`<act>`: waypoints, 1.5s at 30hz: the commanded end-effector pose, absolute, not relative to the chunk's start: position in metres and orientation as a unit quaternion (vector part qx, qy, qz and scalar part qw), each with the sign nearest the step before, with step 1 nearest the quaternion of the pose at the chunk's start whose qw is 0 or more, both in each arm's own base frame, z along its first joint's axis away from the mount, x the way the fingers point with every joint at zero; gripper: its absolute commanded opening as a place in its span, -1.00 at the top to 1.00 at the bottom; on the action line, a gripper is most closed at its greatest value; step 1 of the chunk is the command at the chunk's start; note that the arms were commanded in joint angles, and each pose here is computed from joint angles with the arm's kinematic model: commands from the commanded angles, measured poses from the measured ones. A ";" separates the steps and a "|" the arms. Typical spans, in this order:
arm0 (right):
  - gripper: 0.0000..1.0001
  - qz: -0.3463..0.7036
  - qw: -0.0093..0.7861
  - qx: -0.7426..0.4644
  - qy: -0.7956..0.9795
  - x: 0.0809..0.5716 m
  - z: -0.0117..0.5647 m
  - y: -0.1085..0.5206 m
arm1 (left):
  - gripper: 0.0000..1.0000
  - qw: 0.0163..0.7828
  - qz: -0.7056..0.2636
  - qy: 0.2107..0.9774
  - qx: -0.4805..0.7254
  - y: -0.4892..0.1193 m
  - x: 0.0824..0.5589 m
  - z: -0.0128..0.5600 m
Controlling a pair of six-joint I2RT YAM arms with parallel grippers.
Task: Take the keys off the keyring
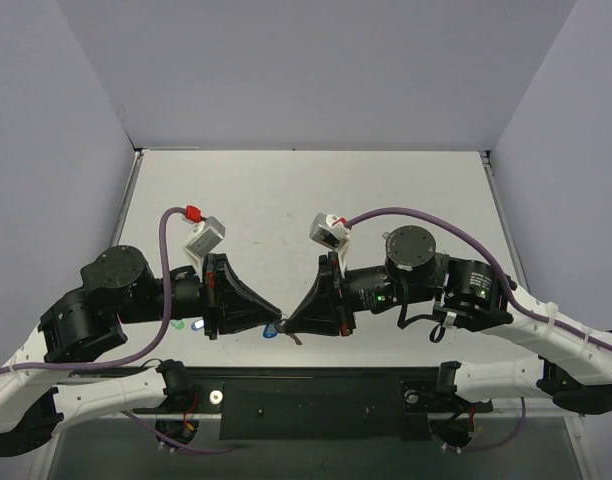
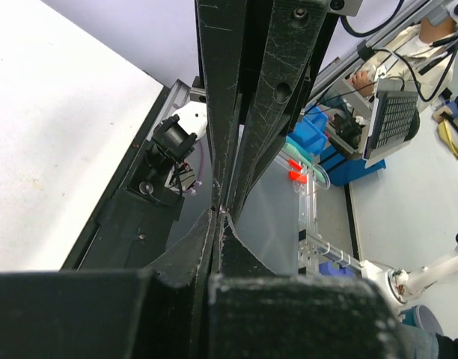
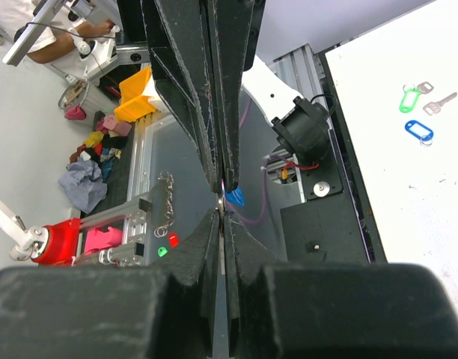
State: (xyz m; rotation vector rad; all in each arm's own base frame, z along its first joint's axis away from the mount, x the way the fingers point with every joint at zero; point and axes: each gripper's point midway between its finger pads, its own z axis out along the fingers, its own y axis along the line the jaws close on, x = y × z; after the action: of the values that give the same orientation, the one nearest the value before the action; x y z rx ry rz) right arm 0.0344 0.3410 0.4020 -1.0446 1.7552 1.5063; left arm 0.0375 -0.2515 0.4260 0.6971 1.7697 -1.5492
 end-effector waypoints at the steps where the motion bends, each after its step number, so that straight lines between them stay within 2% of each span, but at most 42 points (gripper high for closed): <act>1: 1.00 0.572 0.318 -0.394 0.646 0.039 0.417 0.346 | 1.00 0.326 -0.603 0.663 0.301 -0.249 0.025 0.436; 5: 1.00 0.572 0.317 -0.396 0.645 0.038 0.416 0.346 | 0.96 0.333 -0.598 0.667 0.294 -0.248 0.028 0.436; 6: 1.00 0.570 0.316 -0.395 0.647 0.038 0.414 0.346 | 0.68 0.334 -0.598 0.668 0.292 -0.247 0.028 0.437; 7: 1.00 0.571 0.318 -0.394 0.646 0.039 0.415 0.345 | 0.55 0.338 -0.597 0.668 0.288 -0.246 0.030 0.438; 8: 1.00 0.571 0.319 -0.394 0.646 0.038 0.415 0.344 | 0.33 0.340 -0.597 0.668 0.286 -0.246 0.030 0.438; 12: 1.00 0.572 0.321 -0.393 0.644 0.038 0.416 0.343 | 0.06 0.357 -0.592 0.668 0.275 -0.240 0.034 0.441; 19: 1.00 0.576 0.327 -0.389 0.640 0.039 0.419 0.343 | -0.15 0.399 -0.595 0.655 0.240 -0.225 0.042 0.454; 20: 1.00 0.578 0.329 -0.388 0.638 0.039 0.420 0.343 | -0.31 0.405 -0.595 0.655 0.230 -0.224 0.045 0.455; 24: 1.00 0.581 0.337 -0.384 0.634 0.040 0.425 0.343 | -0.33 0.424 -0.615 0.639 0.181 -0.221 0.054 0.457; 26: 1.00 0.585 0.341 -0.380 0.630 0.040 0.428 0.343 | -0.33 0.440 -0.647 0.603 0.156 -0.217 0.054 0.471; 30: 1.00 0.590 0.355 -0.371 0.623 0.043 0.435 0.342 | -0.31 0.435 -0.673 0.586 0.121 -0.217 0.058 0.463; 38: 1.00 0.592 0.361 -0.364 0.622 0.045 0.435 0.344 | -0.15 0.413 -0.699 0.571 0.120 -0.232 0.055 0.460; 45: 1.00 0.594 0.363 -0.362 0.620 0.045 0.436 0.344 | 0.10 0.401 -0.704 0.571 0.131 -0.239 0.053 0.460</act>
State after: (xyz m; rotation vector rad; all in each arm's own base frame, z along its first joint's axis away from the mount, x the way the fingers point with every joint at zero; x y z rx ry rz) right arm 0.0462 0.3461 0.4148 -0.9677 1.6809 1.4925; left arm 0.0591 -0.2380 0.4404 0.3157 1.5236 -1.7153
